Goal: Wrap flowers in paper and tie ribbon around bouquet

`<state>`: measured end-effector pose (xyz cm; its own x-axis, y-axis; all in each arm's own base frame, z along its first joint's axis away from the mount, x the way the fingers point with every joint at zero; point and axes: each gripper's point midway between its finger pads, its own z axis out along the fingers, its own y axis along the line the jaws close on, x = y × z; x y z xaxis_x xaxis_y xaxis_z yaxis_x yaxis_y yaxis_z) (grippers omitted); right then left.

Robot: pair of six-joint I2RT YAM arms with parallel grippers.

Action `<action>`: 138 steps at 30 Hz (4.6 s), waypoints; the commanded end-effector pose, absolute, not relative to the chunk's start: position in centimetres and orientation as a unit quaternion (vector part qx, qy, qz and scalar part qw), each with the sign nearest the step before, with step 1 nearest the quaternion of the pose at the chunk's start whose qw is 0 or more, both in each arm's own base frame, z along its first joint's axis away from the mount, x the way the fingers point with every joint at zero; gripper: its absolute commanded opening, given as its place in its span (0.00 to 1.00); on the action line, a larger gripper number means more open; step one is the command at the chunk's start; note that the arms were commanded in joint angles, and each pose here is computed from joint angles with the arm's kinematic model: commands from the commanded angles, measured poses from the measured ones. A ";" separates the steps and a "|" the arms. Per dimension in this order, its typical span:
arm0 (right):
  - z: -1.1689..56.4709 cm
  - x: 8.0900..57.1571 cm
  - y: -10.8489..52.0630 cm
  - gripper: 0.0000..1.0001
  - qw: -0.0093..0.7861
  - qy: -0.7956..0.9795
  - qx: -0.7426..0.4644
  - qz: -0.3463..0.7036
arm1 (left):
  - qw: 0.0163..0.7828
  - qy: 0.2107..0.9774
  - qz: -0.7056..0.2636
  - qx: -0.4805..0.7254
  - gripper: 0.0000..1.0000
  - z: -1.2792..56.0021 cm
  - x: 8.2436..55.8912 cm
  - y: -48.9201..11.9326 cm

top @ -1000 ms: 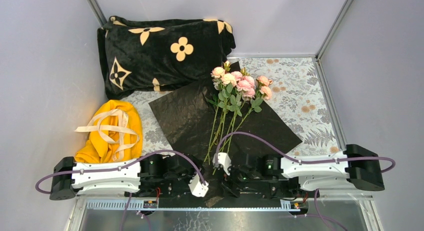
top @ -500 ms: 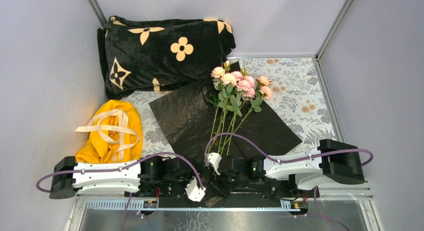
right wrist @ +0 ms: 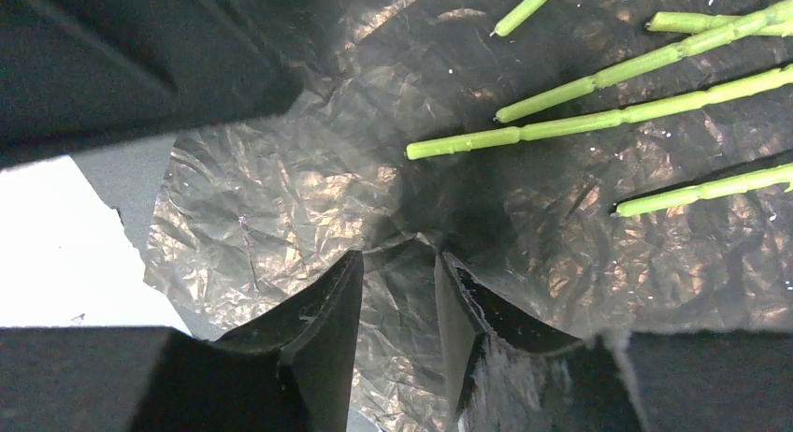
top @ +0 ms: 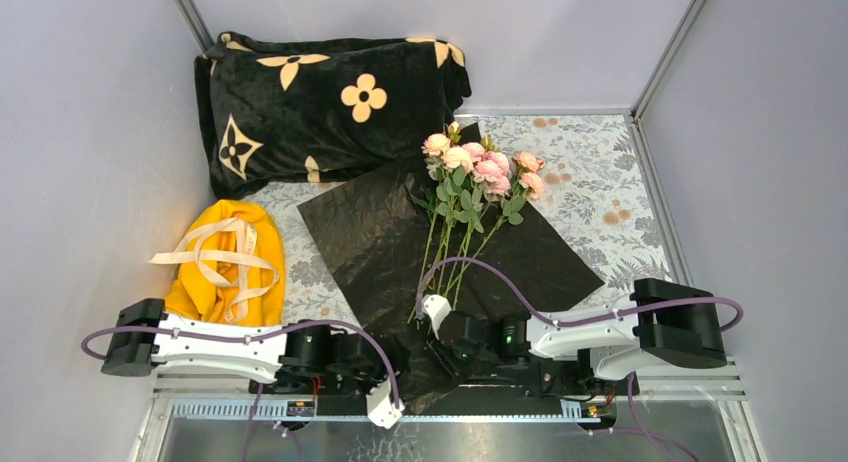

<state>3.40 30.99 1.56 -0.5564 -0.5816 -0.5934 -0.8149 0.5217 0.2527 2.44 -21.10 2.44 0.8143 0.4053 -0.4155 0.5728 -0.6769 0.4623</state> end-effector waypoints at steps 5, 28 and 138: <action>1.7 3.7 31.0 0.41 0.197 0.864 -0.374 0.274 | 0.283 0.237 -0.138 0.919 0.75 0.8 1.5 -21.4; 2.0 5.0 30.7 0.40 0.200 0.867 -0.367 0.271 | 0.234 0.201 -0.122 0.943 0.82 0.5 1.4 -20.0; 3.4 12.1 25.5 0.00 0.173 0.926 -0.117 0.316 | 0.250 0.679 -0.135 0.677 0.99 9.2 13.2 -16.7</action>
